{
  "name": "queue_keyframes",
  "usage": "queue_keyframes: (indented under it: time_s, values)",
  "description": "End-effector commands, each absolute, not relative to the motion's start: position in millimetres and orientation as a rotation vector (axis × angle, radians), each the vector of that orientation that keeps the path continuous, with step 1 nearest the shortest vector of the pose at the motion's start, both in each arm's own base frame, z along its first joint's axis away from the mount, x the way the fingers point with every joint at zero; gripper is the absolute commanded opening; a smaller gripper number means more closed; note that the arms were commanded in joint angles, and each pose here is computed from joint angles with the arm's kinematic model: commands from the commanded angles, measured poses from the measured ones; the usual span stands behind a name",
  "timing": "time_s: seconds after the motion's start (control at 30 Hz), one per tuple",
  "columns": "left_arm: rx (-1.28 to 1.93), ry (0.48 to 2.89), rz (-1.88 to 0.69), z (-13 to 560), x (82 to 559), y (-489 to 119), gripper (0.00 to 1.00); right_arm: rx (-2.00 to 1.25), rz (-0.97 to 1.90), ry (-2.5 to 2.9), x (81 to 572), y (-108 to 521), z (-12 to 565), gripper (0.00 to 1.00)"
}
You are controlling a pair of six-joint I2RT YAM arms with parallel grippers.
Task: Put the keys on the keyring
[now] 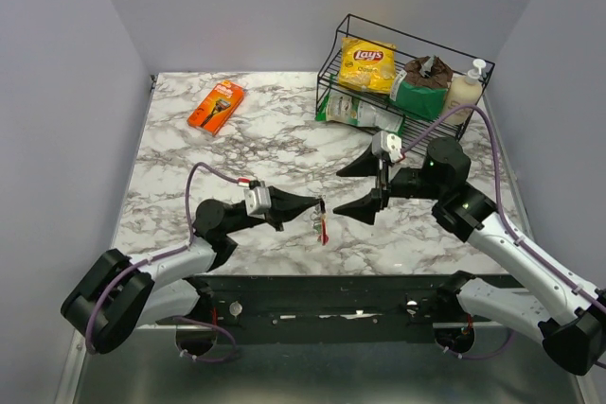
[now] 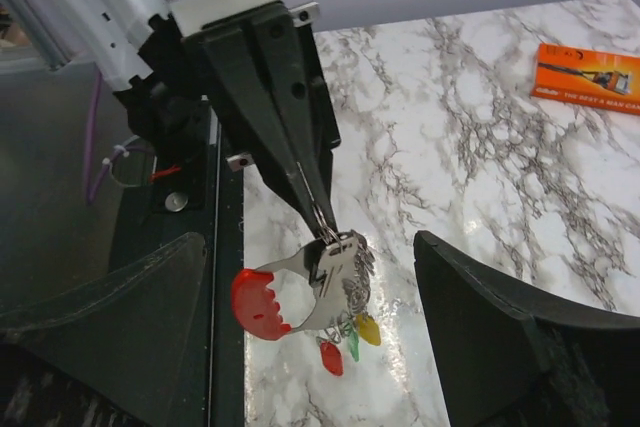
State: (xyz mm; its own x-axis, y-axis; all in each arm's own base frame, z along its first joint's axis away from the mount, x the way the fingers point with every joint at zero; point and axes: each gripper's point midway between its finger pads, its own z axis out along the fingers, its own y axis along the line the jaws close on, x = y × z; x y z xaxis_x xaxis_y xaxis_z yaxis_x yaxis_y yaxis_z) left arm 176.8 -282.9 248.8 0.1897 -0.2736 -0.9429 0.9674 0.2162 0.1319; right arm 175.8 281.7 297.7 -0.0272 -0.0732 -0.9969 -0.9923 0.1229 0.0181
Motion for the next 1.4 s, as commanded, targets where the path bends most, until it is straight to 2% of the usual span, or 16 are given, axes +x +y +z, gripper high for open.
queue_keyframes:
  time_s: [0.0,0.1,0.17,0.43,0.53,0.73,1.13,1.33,1.37]
  values:
    - [0.924,0.651,-1.162,306,143,-270,0.00,-1.250,1.155,1.233,161,284,302,0.91]
    - [0.953,0.649,-1.184,306,142,-274,0.00,-1.270,1.176,1.209,157,285,305,0.89]
    - [0.948,0.638,-1.176,308,142,-274,0.00,-1.282,1.191,1.204,156,286,306,0.81]
    - [0.962,0.603,-1.178,322,136,-272,0.00,-1.290,1.215,1.284,166,293,279,0.76]
    - [0.969,0.605,-1.180,323,135,-271,0.00,-1.288,1.216,1.299,170,295,276,0.68]
    - [0.973,0.606,-1.177,324,133,-271,0.00,-1.308,1.241,1.290,169,299,275,0.64]
    - [0.977,0.618,-1.183,323,134,-271,0.00,-1.330,1.298,1.269,162,300,281,0.38]
    - [0.974,0.620,-1.186,322,133,-271,0.00,-1.329,1.320,1.274,161,301,283,0.20]
    - [0.976,0.618,-1.183,322,133,-271,0.00,-1.328,1.323,1.280,161,301,281,0.13]
